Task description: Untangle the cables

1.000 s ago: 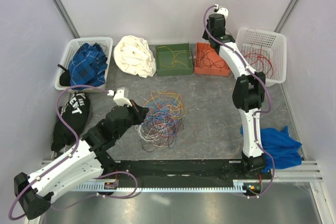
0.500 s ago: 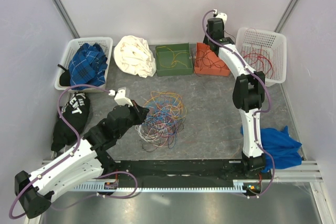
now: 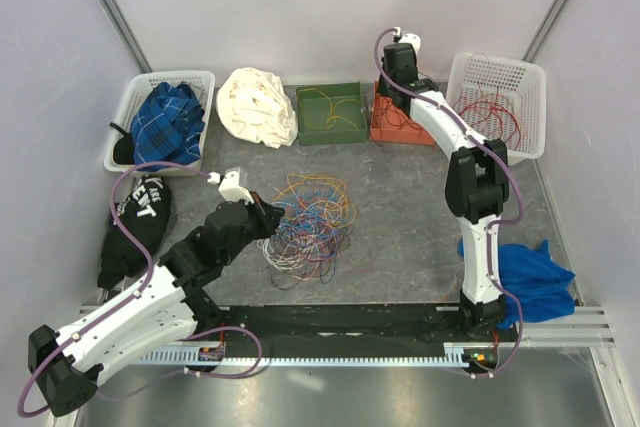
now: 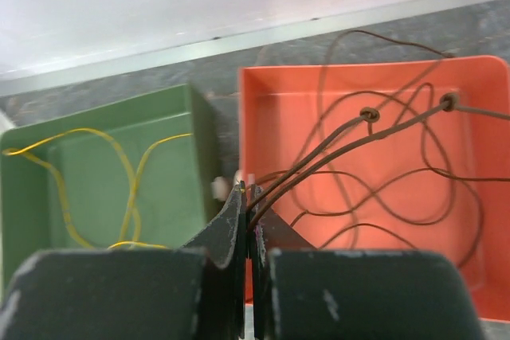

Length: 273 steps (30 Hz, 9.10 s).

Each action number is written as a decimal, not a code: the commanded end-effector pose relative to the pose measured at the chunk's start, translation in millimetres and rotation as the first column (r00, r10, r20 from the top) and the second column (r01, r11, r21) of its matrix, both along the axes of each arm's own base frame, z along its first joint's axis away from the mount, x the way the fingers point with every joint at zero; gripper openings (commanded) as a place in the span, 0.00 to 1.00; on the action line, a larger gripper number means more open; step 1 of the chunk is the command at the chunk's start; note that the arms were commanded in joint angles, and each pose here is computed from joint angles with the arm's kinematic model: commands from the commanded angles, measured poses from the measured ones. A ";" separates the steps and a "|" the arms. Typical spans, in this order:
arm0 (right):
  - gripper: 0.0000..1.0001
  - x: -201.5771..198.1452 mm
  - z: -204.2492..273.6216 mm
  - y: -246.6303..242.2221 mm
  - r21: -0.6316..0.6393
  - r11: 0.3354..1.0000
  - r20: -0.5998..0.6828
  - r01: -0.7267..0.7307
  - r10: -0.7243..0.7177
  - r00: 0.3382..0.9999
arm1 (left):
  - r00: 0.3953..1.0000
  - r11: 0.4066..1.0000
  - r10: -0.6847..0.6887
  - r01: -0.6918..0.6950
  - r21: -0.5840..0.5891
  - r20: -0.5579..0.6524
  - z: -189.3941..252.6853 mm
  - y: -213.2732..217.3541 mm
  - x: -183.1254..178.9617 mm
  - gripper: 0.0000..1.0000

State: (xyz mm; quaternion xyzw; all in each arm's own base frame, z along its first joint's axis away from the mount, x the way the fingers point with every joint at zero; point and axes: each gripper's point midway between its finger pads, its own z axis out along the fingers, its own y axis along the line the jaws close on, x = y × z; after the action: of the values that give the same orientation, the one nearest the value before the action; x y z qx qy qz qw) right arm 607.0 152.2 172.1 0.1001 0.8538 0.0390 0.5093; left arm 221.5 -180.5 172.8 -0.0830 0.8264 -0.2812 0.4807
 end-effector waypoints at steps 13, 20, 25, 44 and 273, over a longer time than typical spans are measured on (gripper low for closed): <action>0.00 22.5 23.5 -14.4 0.087 0.996 -0.003 0.036 -0.036 0.999 | 1.000 0.999 0.014 -0.013 -0.045 0.021 8.5 0.5 0.3 0.02; 0.00 14.9 23.6 -19.9 0.054 0.998 -0.012 0.036 -0.035 0.999 | 1.000 0.999 0.003 -0.002 -0.039 0.002 4.6 -3.8 1.1 0.02; 0.00 9.6 32.7 -16.4 0.075 0.997 -0.003 0.021 -0.021 1.000 | 1.000 0.999 0.003 -0.003 -0.045 0.002 4.5 -3.7 0.4 0.02; 0.64 -8.4 76.5 -20.0 0.036 0.999 0.060 0.026 -0.028 0.998 | 1.000 0.999 -0.008 0.008 -0.048 0.000 4.5 -4.9 -1.0 0.02; 0.00 -435.0 379.7 156.4 0.281 0.515 0.605 -0.810 0.560 0.566 | 0.670 0.949 -0.315 0.229 0.217 0.672 109.1 -64.6 27.0 1.00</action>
State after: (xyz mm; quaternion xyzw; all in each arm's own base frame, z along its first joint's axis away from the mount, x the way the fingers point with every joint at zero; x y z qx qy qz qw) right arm 184.1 312.0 530.4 -0.1205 0.6471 0.4768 0.5825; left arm 235.6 -238.5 260.4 0.1745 0.6143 -0.3338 0.6934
